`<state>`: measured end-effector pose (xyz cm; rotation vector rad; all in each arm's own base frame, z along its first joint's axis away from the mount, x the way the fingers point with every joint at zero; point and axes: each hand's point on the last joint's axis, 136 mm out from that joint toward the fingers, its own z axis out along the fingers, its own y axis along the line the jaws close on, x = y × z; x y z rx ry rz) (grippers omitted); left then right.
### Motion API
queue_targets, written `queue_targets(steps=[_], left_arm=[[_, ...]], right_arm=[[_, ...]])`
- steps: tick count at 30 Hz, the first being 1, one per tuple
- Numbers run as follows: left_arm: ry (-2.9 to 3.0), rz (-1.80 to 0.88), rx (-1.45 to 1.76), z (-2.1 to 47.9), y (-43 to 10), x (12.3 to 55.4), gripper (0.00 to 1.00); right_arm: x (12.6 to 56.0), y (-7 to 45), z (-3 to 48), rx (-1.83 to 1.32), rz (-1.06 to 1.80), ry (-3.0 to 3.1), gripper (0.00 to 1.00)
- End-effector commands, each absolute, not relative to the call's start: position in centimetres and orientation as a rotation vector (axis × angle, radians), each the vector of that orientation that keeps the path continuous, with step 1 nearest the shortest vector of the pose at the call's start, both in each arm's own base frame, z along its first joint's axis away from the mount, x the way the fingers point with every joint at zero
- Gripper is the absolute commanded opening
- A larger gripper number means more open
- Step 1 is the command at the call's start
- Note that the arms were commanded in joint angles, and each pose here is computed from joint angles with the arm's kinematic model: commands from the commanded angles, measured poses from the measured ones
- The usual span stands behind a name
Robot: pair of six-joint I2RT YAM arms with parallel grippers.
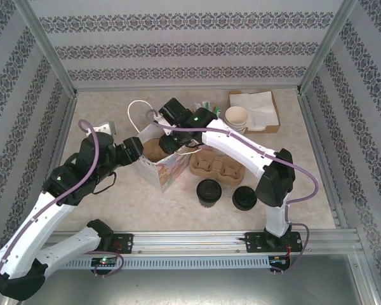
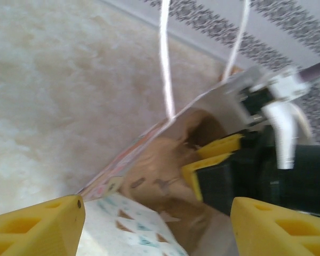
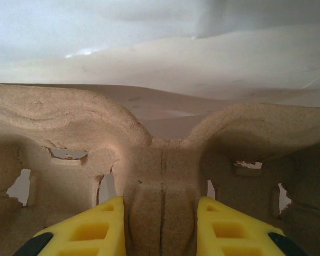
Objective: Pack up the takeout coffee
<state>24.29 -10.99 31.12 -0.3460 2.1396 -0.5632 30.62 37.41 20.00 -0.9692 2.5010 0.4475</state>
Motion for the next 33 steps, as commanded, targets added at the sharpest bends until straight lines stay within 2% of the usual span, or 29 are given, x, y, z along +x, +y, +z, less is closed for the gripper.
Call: queue_targets(steps=[1, 8, 16, 33], left_arm=[[2.044, -0.646, -0.323, 34.2, -11.3, 24.2, 0.74], [1.997, -0.607, -0.366, 35.4, -9.9, 24.1, 0.74], [2.068, -0.478, -0.386, 33.5, -9.5, 25.4, 0.75], [2.114, -0.484, -0.428, 31.6, -9.8, 27.4, 0.76]], right_arm=[[30.8, 37.1, 19.7, -1.042, 0.304, 2.473, 0.29], [30.6, 37.1, 18.8, -1.075, 0.263, 2.473, 0.30], [31.0, 37.0, 18.2, -1.104, 0.193, 2.437, 0.29], [30.9, 37.0, 15.2, -1.187, 0.116, 2.485, 0.28]])
